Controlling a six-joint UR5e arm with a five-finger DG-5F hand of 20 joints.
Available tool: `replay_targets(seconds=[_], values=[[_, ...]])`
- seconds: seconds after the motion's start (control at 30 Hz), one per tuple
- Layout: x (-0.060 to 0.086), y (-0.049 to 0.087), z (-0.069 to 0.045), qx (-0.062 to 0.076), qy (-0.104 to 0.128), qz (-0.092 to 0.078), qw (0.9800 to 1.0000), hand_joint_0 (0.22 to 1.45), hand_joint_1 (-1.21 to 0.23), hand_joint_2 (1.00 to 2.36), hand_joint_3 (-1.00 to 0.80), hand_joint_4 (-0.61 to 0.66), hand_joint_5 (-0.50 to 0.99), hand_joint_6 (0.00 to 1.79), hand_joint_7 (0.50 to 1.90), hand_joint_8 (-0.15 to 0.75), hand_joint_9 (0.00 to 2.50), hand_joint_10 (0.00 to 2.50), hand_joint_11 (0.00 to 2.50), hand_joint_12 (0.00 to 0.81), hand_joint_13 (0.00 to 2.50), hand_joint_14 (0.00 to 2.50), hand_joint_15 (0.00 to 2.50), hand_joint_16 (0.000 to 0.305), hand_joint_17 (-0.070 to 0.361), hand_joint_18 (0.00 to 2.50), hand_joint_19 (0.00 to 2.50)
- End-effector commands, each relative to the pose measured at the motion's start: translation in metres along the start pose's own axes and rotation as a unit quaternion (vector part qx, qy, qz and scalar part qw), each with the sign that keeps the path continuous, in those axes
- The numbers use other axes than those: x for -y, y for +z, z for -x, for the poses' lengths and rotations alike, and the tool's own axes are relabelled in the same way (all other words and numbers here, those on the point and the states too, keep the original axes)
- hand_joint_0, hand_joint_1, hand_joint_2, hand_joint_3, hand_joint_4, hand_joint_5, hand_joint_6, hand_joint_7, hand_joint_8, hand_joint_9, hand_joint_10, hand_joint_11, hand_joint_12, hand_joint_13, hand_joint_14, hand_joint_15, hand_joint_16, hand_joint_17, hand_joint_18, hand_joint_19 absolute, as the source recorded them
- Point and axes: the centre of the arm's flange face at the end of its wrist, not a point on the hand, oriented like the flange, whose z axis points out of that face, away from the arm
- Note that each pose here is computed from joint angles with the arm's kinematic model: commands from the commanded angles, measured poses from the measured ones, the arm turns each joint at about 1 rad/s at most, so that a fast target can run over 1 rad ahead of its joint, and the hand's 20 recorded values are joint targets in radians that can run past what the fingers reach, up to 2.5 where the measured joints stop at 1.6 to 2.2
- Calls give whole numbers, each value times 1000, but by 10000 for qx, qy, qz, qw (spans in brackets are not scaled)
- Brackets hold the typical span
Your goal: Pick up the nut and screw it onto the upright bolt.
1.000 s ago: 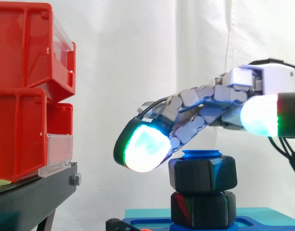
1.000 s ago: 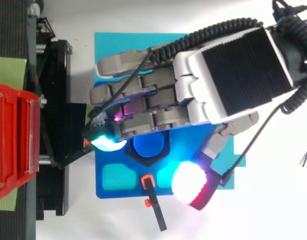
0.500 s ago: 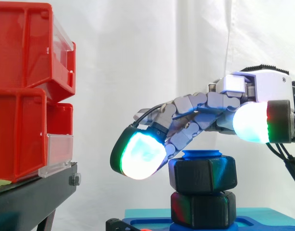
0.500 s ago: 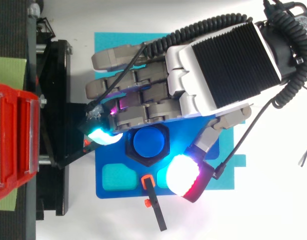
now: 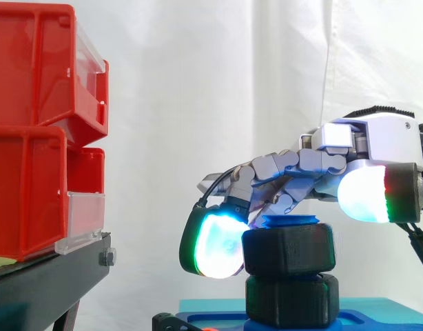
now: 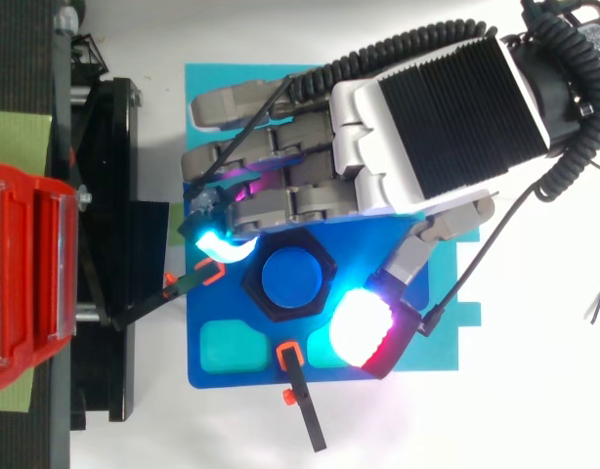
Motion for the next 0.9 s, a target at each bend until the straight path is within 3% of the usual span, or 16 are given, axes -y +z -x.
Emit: replay_targets(seconds=[0.0, 0.27, 0.5, 0.7, 0.87], values=[[4, -3, 1, 3, -3, -27, 10000, 499, -166, 1000, -500, 257, -54, 504, 1185, 299, 721, 0, 0, 309, 410, 0, 0, 31, 70, 74, 0], [7, -7, 1, -20, 5, -24, 10000, 481, -144, 1000, -500, 253, -18, 502, 1333, 302, 769, 0, 0, 316, 429, 0, 0, 32, 72, 86, 0], [11, -11, 0, -87, 43, -70, 9999, 463, -111, 1000, -500, 208, 32, 500, 1372, 307, 884, 0, 0, 317, 481, 0, 0, 33, 73, 118, 0], [16, -16, 2, -92, 40, -55, 9999, 453, -81, 1000, -500, 118, 77, 506, 1364, 258, 1038, 0, 0, 284, 574, 0, 0, 29, 64, 239, 0], [16, -12, 12, -60, 17, -17, 10000, 452, -76, 1000, -500, 105, 92, 518, 1347, 238, 1149, 0, 0, 244, 673, 0, 0, 25, 55, 382, 0]])
